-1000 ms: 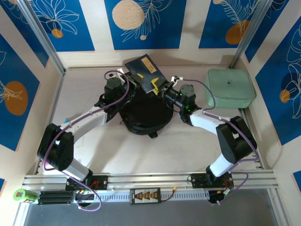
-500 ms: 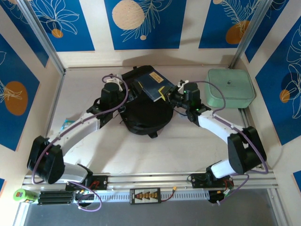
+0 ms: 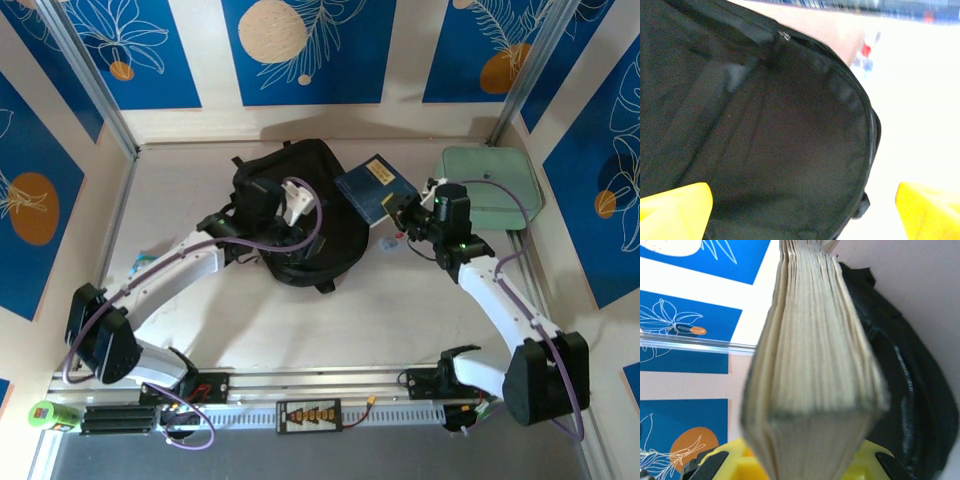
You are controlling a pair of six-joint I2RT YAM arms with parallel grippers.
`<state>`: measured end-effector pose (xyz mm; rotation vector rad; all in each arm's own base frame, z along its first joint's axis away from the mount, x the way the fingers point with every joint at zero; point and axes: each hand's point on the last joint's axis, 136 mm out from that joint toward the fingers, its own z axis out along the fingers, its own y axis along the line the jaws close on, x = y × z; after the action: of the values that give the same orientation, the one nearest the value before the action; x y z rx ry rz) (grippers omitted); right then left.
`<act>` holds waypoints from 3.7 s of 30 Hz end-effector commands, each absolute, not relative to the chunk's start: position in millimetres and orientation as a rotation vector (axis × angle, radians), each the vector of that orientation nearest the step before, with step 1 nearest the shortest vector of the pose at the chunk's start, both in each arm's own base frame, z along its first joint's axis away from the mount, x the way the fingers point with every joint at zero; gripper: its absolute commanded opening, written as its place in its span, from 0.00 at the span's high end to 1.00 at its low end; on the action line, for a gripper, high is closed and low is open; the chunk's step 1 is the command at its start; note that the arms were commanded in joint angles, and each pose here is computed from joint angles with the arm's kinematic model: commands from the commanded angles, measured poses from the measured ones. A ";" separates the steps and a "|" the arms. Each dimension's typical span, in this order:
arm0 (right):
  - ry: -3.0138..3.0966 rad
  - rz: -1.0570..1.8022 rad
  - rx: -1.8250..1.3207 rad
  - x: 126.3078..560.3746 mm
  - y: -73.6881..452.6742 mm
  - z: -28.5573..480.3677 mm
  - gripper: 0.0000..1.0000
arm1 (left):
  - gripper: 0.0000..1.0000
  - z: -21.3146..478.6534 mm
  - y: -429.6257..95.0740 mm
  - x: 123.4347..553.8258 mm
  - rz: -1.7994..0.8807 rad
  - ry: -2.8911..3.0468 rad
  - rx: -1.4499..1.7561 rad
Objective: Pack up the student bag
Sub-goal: Open the student bag at the top-center of the table, then place the book in the student bag.
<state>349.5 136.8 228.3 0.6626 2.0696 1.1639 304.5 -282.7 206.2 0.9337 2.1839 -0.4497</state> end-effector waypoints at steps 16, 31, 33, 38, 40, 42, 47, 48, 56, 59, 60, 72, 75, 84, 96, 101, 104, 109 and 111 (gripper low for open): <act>2.043 1.080 0.751 319.6 85.2 221.3 0.96 | 0.24 133.2 -279.8 276.8 -0.006 2.221 1.799; 2.024 1.116 0.809 320.3 77.6 217.9 0.96 | 0.48 106.3 -287.1 285.8 0.156 2.185 1.985; 2.019 1.121 0.818 320.6 76.2 218.0 0.96 | 0.49 104.3 -288.7 284.9 0.163 2.187 2.007; 2.015 1.128 0.826 320.5 74.3 217.8 0.96 | 0.54 97.6 -286.7 286.2 0.241 2.190 2.055; 2.016 1.128 0.830 320.1 73.7 216.6 0.96 | 0.56 96.5 -286.3 290.0 0.288 2.174 2.056; 2.018 1.128 0.841 319.8 72.7 214.2 0.96 | 0.56 95.5 -290.4 288.4 0.286 2.157 2.068; 2.016 1.139 0.859 318.8 71.0 211.4 0.96 | 0.56 87.4 -299.2 281.0 0.270 2.127 2.117; 2.015 1.140 0.862 318.4 70.3 211.1 0.96 | 0.57 85.4 -298.0 282.6 0.299 2.121 2.121; 2.009 1.118 0.880 315.0 61.7 211.4 0.96 | 0.79 108.1 -311.7 297.9 0.300 2.014 2.026; 1.999 1.073 0.867 310.0 53.9 214.8 0.96 | 0.90 125.1 -313.3 299.2 0.271 1.987 1.983; 1.995 1.045 0.850 307.5 51.2 217.6 0.96 | 0.93 130.1 -311.5 301.9 0.280 1.981 1.961; 2.036 0.880 0.784 278.2 40.7 215.9 0.95 | 1.00 216.6 -305.0 345.2 0.315 1.899 1.436; 2.040 0.902 0.741 271.1 47.2 218.8 0.95 | 1.00 239.8 -301.0 358.9 0.338 1.876 1.255; 2.156 1.064 0.796 244.7 80.7 194.3 0.95 | 1.00 260.3 -304.5 370.5 0.283 1.817 1.056; 2.171 1.318 0.828 267.0 142.4 190.7 0.95 | 1.00 269.9 -321.2 351.8 0.096 1.757 1.102; 2.199 1.362 0.772 285.6 167.8 205.3 0.95 | 1.00 270.8 -321.1 347.3 0.077 1.747 1.112; 2.212 1.367 0.747 293.3 182.2 210.6 0.95 | 1.00 274.8 -321.7 344.4 0.053 1.742 1.109; 2.236 1.366 0.773 304.0 197.1 208.8 0.95 | 1.00 279.6 -324.3 340.4 0.015 1.730 1.112; 2.256 1.346 0.807 308.6 199.5 201.9 0.95 | 1.00 279.4 -324.3 340.1 0.014 1.729 1.111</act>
<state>295.5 195.0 188.7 0.7878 2.3068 1.3327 342.2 -316.8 239.5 1.1944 1.8204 0.1131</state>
